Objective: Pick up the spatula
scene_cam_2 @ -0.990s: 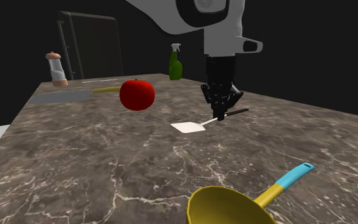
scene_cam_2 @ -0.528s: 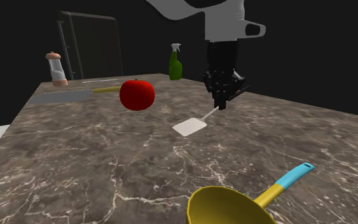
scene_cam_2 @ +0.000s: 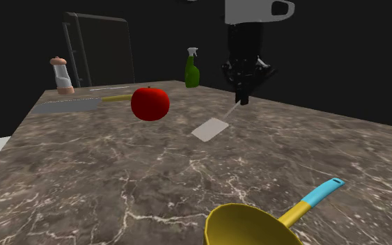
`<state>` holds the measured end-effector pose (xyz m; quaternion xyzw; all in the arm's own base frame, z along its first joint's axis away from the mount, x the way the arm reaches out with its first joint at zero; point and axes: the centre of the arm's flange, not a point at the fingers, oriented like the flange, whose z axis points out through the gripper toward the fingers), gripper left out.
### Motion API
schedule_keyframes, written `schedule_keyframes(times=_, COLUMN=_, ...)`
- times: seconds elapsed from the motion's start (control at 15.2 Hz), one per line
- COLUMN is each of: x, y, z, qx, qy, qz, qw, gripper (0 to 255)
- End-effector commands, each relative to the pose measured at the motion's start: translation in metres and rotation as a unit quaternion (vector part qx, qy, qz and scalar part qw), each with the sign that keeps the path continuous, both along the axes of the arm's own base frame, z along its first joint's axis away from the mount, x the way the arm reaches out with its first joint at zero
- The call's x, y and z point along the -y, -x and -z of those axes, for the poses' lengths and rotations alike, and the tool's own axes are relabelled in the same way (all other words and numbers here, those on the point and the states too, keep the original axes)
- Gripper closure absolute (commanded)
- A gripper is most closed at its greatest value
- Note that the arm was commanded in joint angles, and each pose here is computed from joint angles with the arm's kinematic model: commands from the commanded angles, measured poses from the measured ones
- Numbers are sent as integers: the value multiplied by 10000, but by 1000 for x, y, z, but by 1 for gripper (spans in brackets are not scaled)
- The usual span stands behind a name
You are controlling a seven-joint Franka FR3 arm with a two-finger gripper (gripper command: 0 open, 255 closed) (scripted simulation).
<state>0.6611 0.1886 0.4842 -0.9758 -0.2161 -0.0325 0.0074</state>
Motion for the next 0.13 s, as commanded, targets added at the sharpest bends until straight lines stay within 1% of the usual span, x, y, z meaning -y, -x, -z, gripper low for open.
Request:
schedule_keyframes(times=0.0, x=0, y=0, z=-7, qx=-1, qy=0, qz=0, qw=10000, gripper=255)
schedule_keyframes(times=0.07, x=0, y=0, z=-7, qx=-1, qy=0, qz=0, qw=10000, gripper=255)
